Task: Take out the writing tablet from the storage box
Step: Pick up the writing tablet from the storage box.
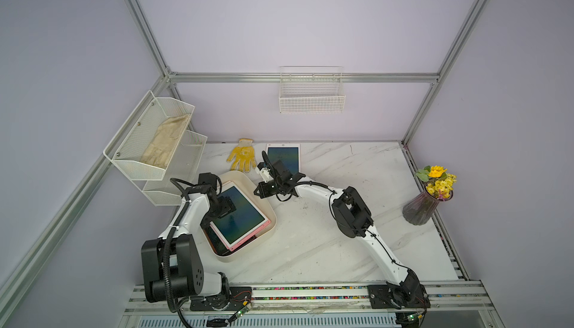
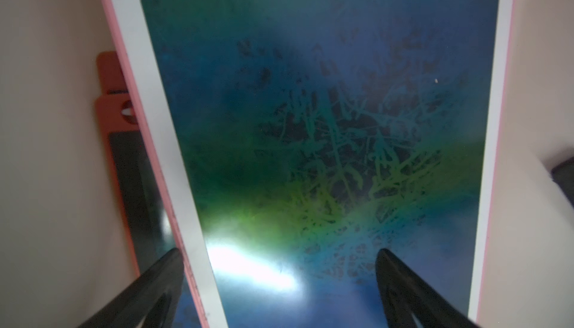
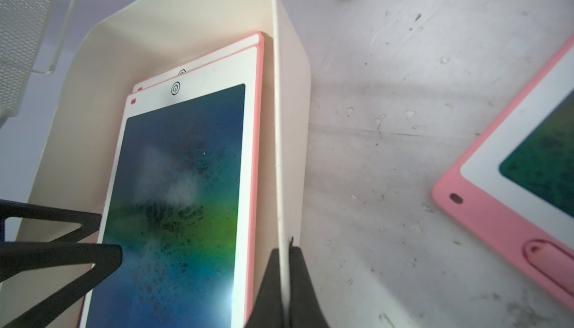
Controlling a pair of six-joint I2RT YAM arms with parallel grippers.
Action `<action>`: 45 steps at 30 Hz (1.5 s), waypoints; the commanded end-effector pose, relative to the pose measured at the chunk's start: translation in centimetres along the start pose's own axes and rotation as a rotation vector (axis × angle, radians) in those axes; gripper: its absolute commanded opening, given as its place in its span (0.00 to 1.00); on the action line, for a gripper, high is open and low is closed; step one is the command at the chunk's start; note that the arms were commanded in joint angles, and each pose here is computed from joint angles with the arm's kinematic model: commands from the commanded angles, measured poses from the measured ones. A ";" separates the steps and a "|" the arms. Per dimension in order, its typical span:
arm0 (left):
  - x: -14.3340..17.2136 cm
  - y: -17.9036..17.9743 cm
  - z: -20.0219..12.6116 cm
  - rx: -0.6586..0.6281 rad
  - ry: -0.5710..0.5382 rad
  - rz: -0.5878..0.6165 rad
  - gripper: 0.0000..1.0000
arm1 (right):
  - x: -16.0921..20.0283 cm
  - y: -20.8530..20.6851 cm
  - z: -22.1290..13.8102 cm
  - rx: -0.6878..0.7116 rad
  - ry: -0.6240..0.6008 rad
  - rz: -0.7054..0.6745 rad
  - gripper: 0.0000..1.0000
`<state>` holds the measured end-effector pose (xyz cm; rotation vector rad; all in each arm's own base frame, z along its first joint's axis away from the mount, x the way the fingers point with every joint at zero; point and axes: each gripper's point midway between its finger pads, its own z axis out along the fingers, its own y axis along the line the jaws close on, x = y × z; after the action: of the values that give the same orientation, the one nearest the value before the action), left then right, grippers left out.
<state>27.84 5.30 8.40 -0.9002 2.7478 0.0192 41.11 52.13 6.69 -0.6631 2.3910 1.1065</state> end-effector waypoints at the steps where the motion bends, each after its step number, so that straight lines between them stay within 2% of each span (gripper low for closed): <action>1: -0.7 -0.3 -0.2 0.019 -0.024 -0.005 0.95 | 0.8 -1.0 -0.1 0.004 0.028 0.013 0.00; 19: -0.7 -1.3 0.7 0.082 -0.038 -0.019 0.95 | 1.0 -0.9 -0.1 -0.006 0.038 0.017 0.00; 32: 0.6 0.5 1.2 0.007 -0.028 -0.018 0.95 | 0.7 -0.5 -0.1 -0.022 0.035 0.019 0.00; 45: -0.1 -2.2 1.1 0.164 -0.078 -0.027 0.94 | 0.5 -0.1 -0.2 -0.027 0.035 0.015 0.00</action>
<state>29.38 4.39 7.69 -0.8716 2.6508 -0.1000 40.99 52.23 6.83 -0.6652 2.3910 1.1192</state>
